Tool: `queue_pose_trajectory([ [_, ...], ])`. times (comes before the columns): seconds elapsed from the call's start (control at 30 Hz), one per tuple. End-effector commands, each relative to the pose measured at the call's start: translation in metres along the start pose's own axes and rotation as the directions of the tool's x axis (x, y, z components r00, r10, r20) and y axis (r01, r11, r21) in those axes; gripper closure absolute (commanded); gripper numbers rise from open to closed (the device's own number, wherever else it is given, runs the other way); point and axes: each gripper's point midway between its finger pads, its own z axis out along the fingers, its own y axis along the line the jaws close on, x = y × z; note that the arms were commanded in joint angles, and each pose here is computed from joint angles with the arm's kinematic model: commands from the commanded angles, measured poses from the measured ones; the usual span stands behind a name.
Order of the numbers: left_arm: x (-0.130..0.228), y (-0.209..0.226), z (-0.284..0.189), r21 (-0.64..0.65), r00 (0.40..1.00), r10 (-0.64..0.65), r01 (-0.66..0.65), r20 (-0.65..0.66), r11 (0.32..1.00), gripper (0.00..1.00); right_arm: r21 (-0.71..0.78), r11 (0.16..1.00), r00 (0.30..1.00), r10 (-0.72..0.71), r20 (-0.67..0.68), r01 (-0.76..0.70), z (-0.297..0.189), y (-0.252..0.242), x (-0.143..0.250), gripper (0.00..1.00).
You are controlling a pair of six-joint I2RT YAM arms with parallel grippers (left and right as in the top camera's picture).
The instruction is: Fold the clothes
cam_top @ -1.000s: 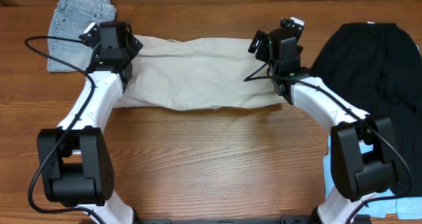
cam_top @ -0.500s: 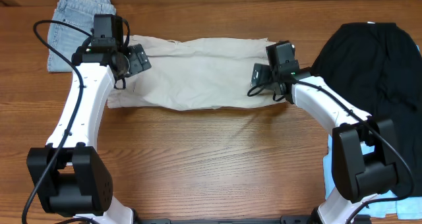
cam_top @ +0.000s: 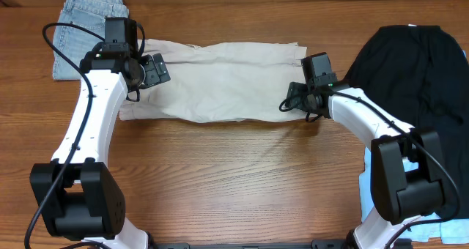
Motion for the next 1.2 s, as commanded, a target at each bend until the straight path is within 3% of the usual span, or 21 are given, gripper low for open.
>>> queue_pose_trajectory([
  [0.0, 0.01, 0.002, 0.015, -0.005, 0.999, 0.024, -0.025, -0.048, 1.0, 0.0, 0.001, 0.999, 0.999, 0.039, -0.023, -0.039, 0.007, -0.006, 0.013, 0.32],
  [0.13, 0.015, 0.003, 0.021, -0.009, 0.997, 0.027, -0.028, -0.073, 1.0, 0.0, 0.001, 0.999, 0.999, 0.038, -0.022, -0.038, 0.012, -0.009, 0.018, 0.43],
  [0.23, 0.017, 0.003, 0.023, -0.012, 0.996, 0.028, -0.029, -0.081, 1.0, 0.0, -0.004, 0.999, 0.999, 0.039, -0.013, -0.039, 0.013, -0.008, 0.018, 0.56],
  [0.43, 0.021, -0.001, 0.023, -0.01, 0.995, 0.039, -0.04, -0.091, 0.999, 0.0, 0.004, 0.999, 0.999, 0.046, -0.016, -0.046, 0.014, -0.011, 0.018, 0.96],
  [0.77, 0.034, -0.013, 0.021, 0.04, 0.988, 0.063, -0.058, -0.139, 0.998, 0.0, 0.064, 0.991, 0.98, 0.129, -0.149, -0.121, -0.013, -0.046, 0.025, 0.96],
  [0.93, 0.043, -0.028, 0.018, 0.146, 0.974, 0.149, -0.124, -0.17, 0.981, 0.0, -0.074, 0.995, 0.978, 0.048, -0.201, -0.064, -0.054, -0.034, 0.022, 0.96],
  [1.07, 0.046, -0.029, 0.017, 0.159, 0.971, 0.153, -0.125, -0.182, 0.979, 0.0, -0.109, 0.994, 0.986, 0.006, -0.169, -0.025, -0.09, -0.028, 0.012, 0.96],
  [1.1, 0.045, -0.029, 0.017, 0.159, 0.971, 0.153, -0.125, -0.182, 0.979, 0.0, -0.116, 0.993, 0.988, -0.006, -0.157, -0.013, -0.099, -0.027, 0.008, 0.93],
  [1.17, 0.044, -0.03, 0.018, 0.161, 0.972, 0.157, -0.129, -0.176, 0.978, 0.0, -0.123, 0.992, 0.991, -0.011, -0.135, -0.006, -0.112, -0.024, 0.002, 0.72],
])
